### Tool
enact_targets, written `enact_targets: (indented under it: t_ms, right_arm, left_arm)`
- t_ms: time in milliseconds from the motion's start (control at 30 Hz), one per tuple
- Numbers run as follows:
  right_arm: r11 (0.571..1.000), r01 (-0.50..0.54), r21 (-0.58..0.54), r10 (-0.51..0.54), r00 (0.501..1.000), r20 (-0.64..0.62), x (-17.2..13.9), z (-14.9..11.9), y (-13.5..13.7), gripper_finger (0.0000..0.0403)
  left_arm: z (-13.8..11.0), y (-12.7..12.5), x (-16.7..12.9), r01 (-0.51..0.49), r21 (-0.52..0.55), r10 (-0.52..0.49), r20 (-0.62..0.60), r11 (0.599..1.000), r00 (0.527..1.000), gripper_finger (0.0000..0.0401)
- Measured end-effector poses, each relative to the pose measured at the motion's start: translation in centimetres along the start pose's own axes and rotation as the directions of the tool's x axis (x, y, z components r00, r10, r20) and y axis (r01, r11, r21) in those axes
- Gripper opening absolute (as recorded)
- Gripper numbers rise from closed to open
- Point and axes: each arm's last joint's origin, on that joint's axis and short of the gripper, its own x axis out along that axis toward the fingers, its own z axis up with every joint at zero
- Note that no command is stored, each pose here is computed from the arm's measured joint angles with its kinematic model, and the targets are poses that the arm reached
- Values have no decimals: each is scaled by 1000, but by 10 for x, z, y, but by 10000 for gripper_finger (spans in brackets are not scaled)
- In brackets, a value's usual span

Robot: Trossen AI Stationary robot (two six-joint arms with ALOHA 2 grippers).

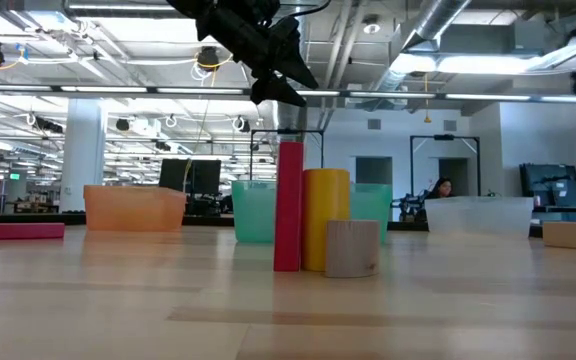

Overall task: Sort & place blocks by color
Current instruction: Put the brown block into the transparent bin

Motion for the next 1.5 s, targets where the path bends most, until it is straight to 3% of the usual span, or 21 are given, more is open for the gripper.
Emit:
enact_targets:
  t_ms: [567,800,1033,1267,1367,1500]
  right_arm:
    - [962,239,-133,-227,969,96,-25,65,-31,264]
    - [956,249,-153,-203,943,265,-59,74,-44,264]
    - [952,227,-205,-160,941,300,-83,80,-52,264]
    - [910,256,-327,-154,940,306,-94,103,-62,264]
    - [848,292,-442,-171,940,294,-98,112,-68,264]
    - [702,312,-641,-159,945,285,-99,116,-69,264]
  left_arm:
    - [0,0,0,11,-36,-11,-5,999,1000,265]
    - [-1,-1,0,14,-58,-14,-8,998,1000,265]
    - [-2,-1,0,17,-73,-18,-16,997,1000,265]
    - [-2,-1,0,14,-81,-15,-16,997,1000,265]
    - [-2,-1,0,12,-91,-14,-23,996,1000,265]
    - [-3,-1,0,9,-96,-12,-34,995,999,265]
